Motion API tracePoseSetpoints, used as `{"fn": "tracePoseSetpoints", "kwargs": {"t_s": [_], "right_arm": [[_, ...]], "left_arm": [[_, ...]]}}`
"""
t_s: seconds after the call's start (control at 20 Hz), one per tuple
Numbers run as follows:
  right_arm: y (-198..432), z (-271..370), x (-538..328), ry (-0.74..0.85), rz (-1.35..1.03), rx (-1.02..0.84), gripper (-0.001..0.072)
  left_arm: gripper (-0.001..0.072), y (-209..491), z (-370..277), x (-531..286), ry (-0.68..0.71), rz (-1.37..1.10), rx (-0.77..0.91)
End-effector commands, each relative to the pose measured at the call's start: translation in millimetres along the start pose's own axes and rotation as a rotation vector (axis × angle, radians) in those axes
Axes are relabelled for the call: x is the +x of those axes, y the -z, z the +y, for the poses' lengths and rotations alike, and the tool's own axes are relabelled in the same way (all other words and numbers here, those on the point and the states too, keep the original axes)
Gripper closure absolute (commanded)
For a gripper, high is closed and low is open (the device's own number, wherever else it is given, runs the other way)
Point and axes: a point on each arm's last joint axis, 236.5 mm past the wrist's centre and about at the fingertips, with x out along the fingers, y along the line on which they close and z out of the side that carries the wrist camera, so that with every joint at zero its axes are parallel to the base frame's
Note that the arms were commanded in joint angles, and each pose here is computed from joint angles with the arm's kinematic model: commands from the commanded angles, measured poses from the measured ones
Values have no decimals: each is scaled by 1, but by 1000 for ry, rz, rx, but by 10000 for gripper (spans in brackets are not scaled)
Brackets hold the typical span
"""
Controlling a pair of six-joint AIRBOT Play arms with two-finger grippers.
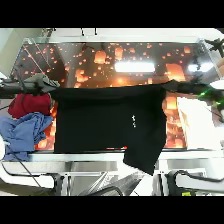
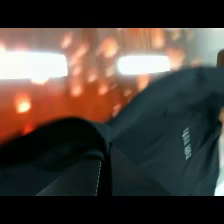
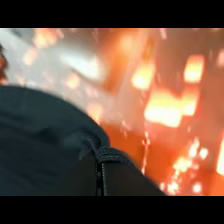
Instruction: Fold the shirts.
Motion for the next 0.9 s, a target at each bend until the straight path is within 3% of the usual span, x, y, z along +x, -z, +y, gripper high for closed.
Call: {"fn": "tracePoseSetpoints", "kwargs": {"t_s": [0.0,0.2,0.4,0.85], "right_arm": [[27,-50,57,6,87,126,692],[41,-55,44,11,183,147,693],[97,-81,31,163,413,134,693],[99,-113,33,305,403,88,693]], "left_arm": [[692,25,62,52,-12,96,-76],[692,45,88,52,-80,275,-50],[692,51,100,46,-208,358,-4],[692,63,110,53,-327,444,76]]}}
